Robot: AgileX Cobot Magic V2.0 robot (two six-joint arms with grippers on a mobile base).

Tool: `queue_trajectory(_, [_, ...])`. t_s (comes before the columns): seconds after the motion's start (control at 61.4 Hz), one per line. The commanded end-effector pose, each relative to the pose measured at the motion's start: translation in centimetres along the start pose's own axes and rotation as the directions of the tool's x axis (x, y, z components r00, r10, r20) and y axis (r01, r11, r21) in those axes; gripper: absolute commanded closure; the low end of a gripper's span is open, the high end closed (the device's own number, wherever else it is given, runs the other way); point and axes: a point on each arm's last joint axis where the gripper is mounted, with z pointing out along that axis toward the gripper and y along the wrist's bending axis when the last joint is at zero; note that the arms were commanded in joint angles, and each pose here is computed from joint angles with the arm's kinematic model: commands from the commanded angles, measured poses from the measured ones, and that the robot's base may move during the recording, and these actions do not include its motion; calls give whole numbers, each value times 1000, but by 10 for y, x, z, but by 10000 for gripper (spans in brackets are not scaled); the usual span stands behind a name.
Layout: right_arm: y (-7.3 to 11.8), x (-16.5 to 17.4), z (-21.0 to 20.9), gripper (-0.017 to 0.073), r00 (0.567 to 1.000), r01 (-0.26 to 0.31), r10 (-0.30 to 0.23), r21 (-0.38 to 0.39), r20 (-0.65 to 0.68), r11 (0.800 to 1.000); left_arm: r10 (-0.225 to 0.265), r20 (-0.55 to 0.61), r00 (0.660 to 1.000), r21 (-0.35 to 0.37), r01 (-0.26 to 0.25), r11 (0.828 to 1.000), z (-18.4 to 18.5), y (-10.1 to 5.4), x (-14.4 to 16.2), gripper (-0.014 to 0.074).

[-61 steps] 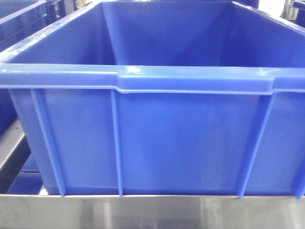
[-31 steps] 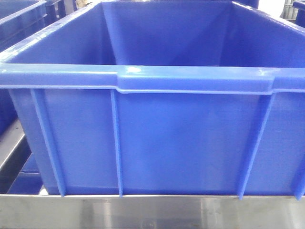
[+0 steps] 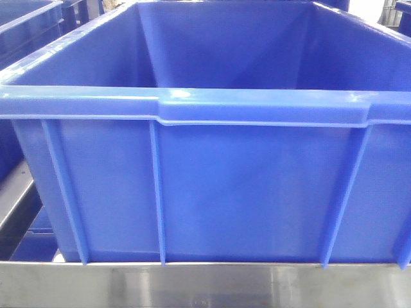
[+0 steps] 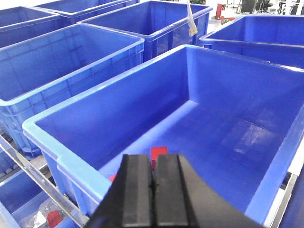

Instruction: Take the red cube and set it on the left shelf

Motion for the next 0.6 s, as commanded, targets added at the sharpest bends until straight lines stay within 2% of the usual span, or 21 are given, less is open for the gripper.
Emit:
queue_trajectory(0.0, [-1, -16, -2, 517, 993, 3, -5, 16, 115, 1000, -8, 77, 997, 6, 7, 1000, 0, 0, -1, 492])
queue_trajectory(0.13, [-2, -16, -1, 517, 993, 3, -7, 33, 114, 999, -8, 77, 997, 6, 7, 1000, 0, 0, -1, 492])
queue_trajectory(0.228, [-7, -16, -2, 517, 994, 5, -18, 122, 111, 993, -8, 77, 997, 6, 7, 1000, 0, 0, -1, 492])
queue_trajectory(0.31, [-12, -14, -1, 517, 994, 0, -23, 214, 102, 977, -8, 77, 997, 6, 7, 1000, 0, 0, -1, 492])
queue_trajectory(0.407, [-19, -3, -1, 517, 994, -7, -31, 338, 105, 941, -8, 77, 997, 6, 7, 1000, 0, 0, -1, 492])
queue_trajectory(0.489, [-23, 13, -4, 517, 992, -12, -43, 437, 115, 899, -8, 77, 997, 6, 7, 1000, 0, 0, -1, 492])
queue_trajectory(0.587, [-25, 35, -9, 517, 988, -16, -64, 514, 138, 858, -8, 77, 997, 6, 7, 1000, 0, 0, -1, 492])
